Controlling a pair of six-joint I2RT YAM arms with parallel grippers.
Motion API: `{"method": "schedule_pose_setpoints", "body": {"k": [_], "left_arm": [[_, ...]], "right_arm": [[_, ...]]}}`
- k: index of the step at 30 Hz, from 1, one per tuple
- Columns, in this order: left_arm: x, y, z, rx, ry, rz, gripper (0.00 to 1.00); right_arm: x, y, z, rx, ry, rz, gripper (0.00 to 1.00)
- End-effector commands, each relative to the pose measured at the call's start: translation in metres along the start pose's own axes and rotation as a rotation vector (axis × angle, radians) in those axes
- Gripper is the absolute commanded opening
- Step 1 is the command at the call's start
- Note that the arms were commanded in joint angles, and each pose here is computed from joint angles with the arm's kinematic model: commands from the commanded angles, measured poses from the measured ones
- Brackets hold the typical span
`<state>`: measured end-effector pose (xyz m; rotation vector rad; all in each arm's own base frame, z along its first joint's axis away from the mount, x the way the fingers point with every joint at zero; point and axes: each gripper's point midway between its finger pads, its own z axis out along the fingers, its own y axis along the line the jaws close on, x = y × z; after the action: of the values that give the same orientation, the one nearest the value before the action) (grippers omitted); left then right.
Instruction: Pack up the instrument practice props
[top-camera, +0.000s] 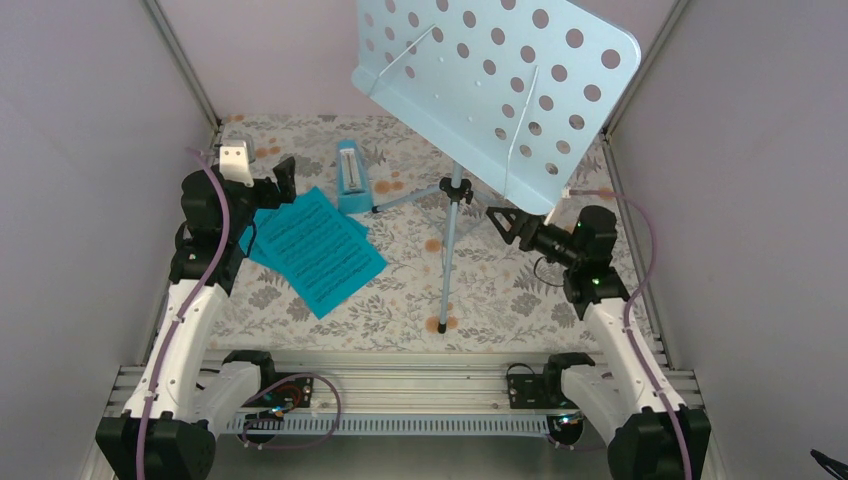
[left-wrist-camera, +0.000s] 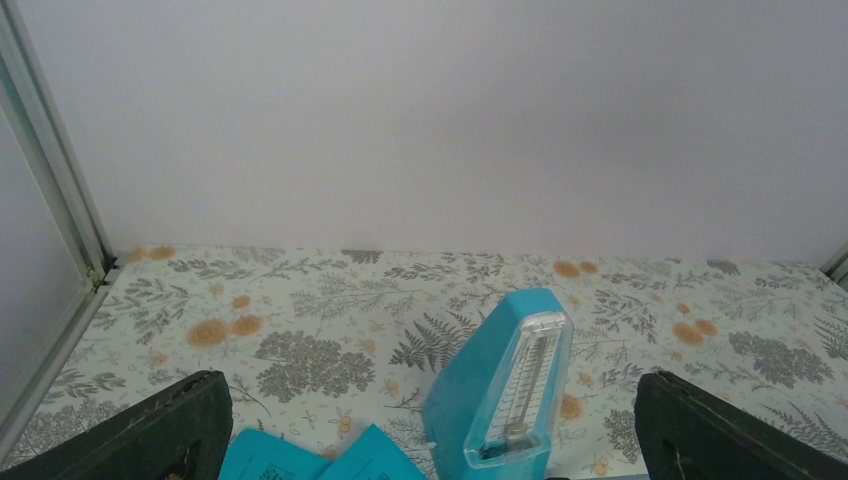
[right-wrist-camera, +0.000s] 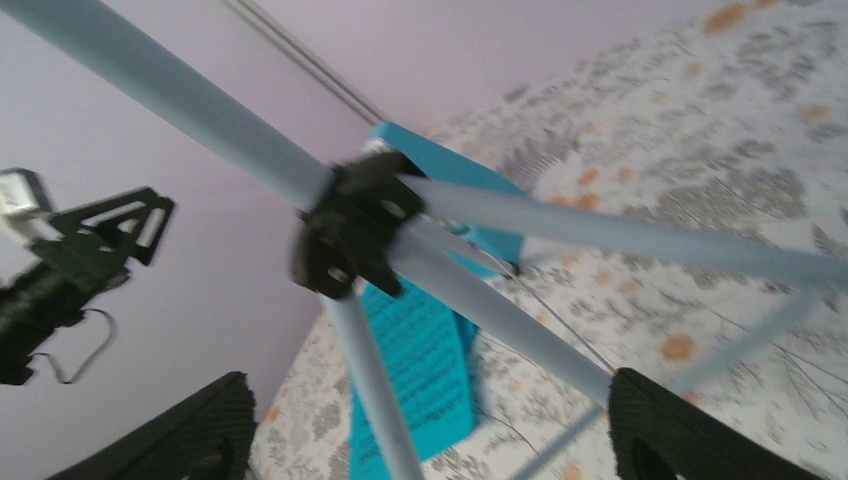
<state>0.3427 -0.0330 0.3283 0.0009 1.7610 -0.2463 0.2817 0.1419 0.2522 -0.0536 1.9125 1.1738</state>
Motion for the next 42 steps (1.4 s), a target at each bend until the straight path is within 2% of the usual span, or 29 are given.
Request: {"method": "schedule_pose_setpoints", "body": {"k": [1,13,19,28,35,42], "left_arm": [[-0.009,-0.003,-0.003,0.014,-0.020,0.003,1.00],[-0.006,-0.003,-0.001,0.016,-0.011,0.000,1.00],[-0.006,-0.003,-0.001,0.017,-0.008,-0.001,1.00],[-0.006,-0.004,0.000,0.020,-0.006,-0.001,1.00],[-0.005,-0.004,0.000,0.024,-0.003,-0.002,1.00],[-0.005,-0.005,0.000,0.024,-0.003,-0.001,1.00]], "right_arm": [[-0.022,0.030,0.002,-0.121,-0.014,-0.100,0.74],[-0.015,0.047,0.034,-0.219,0.077,-0.320,0.43],[-0.016,0.045,0.045,-0.168,0.068,-0.426,0.27],[-0.020,0.032,0.055,-0.078,0.044,-0.505,0.25],[-0.021,0.033,0.059,-0.068,0.037,-0.534,0.29],[-0.018,0.032,0.067,-0.067,0.062,-0.582,0.06]]}}
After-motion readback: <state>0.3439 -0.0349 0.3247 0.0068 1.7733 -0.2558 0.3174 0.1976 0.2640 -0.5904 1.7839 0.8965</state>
